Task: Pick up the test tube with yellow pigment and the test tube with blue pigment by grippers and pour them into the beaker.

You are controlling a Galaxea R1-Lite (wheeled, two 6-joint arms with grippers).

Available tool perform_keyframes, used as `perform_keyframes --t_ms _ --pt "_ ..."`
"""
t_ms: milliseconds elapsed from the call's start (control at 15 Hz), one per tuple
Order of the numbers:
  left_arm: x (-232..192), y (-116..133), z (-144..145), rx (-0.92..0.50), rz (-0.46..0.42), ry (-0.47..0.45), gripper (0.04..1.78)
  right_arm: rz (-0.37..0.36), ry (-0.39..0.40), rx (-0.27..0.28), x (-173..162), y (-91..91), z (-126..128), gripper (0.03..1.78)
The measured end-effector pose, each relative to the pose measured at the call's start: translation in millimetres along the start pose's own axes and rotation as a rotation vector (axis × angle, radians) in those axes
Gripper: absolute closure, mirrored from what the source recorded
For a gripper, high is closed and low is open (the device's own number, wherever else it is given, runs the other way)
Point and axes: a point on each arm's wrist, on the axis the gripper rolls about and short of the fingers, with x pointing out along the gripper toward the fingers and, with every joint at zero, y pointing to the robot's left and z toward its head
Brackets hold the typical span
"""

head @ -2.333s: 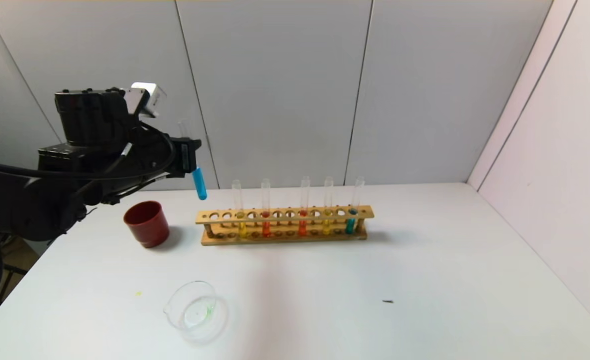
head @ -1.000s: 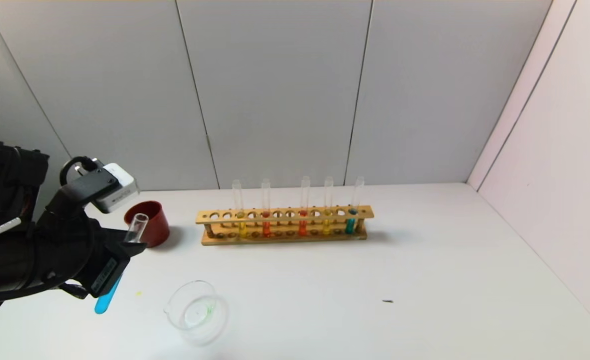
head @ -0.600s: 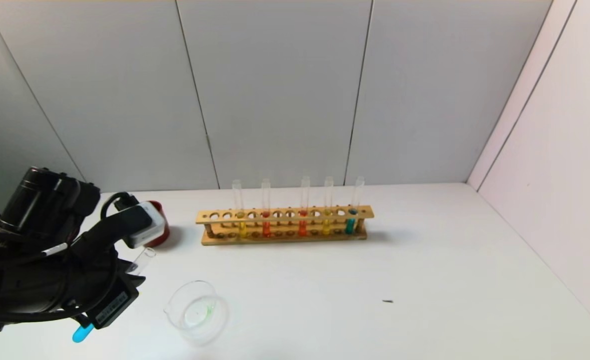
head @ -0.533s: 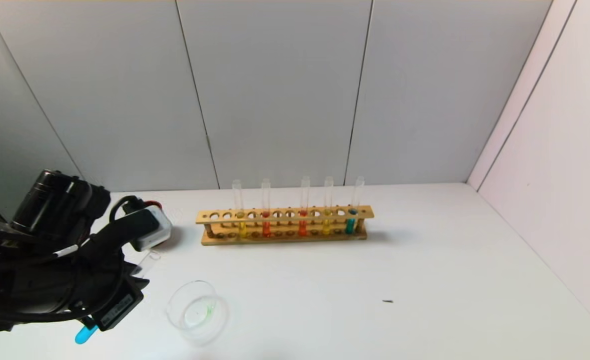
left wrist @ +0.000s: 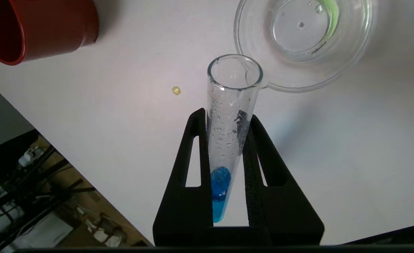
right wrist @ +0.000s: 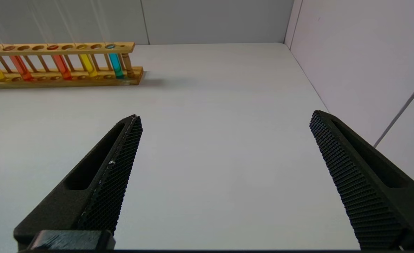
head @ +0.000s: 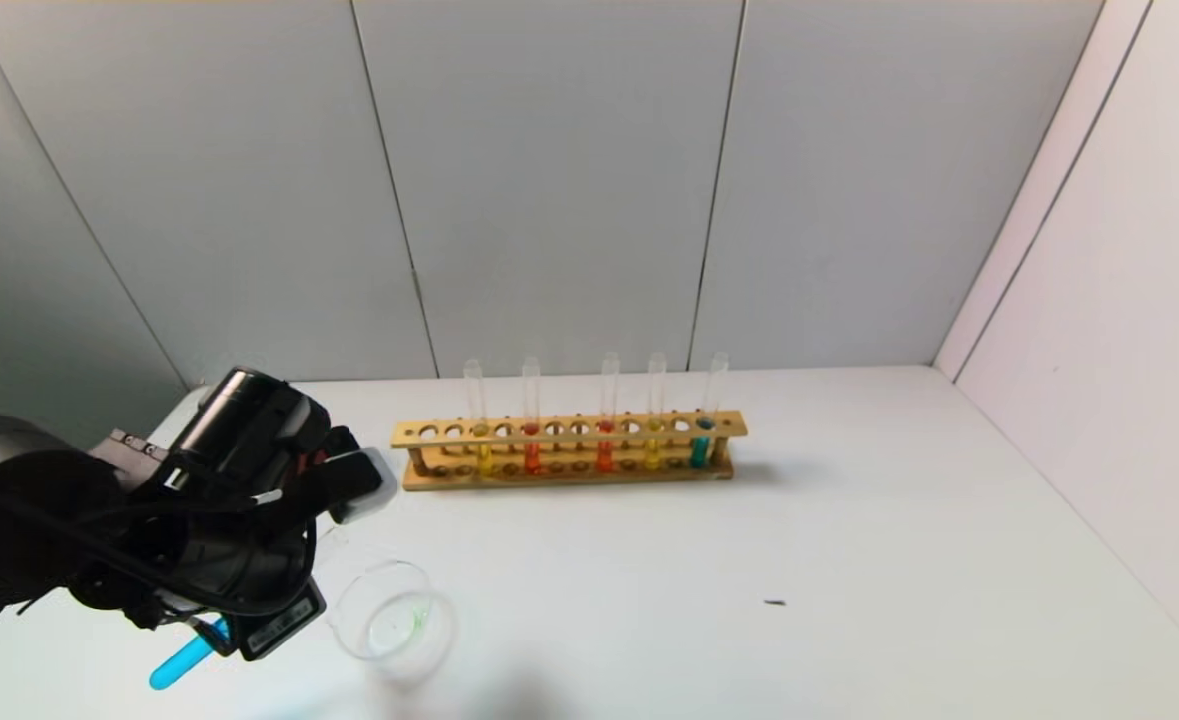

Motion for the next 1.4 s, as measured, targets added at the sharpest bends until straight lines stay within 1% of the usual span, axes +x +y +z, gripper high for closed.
perform_keyframes --t_ms 267,600,933,1133,1400 --pt "18.5 -5.4 3.1 0.056 -0.004 0.13 1.51 0.0 0.0 0.0 0.0 0.0 0.0 0.07" --pt "30.2 -11.3 10.4 0.101 -0.03 0.192 1.51 0.0 0.0 0.0 0.0 0.0 0.0 0.07" --pt "27.7 -16.1 14.3 0.169 -0.047 0.302 1.51 -0.001 0.0 0.0 0.0 0.0 0.0 0.07" --pt "30.9 -16.8 18.4 0.197 -0.034 0.344 1.51 0.0 0.0 0.0 0.0 0.0 0.0 0.07" --pt "42.7 -18.4 23.9 0.213 -0.045 0.375 1.51 0.0 0.0 0.0 0.0 0.0 0.0 0.07"
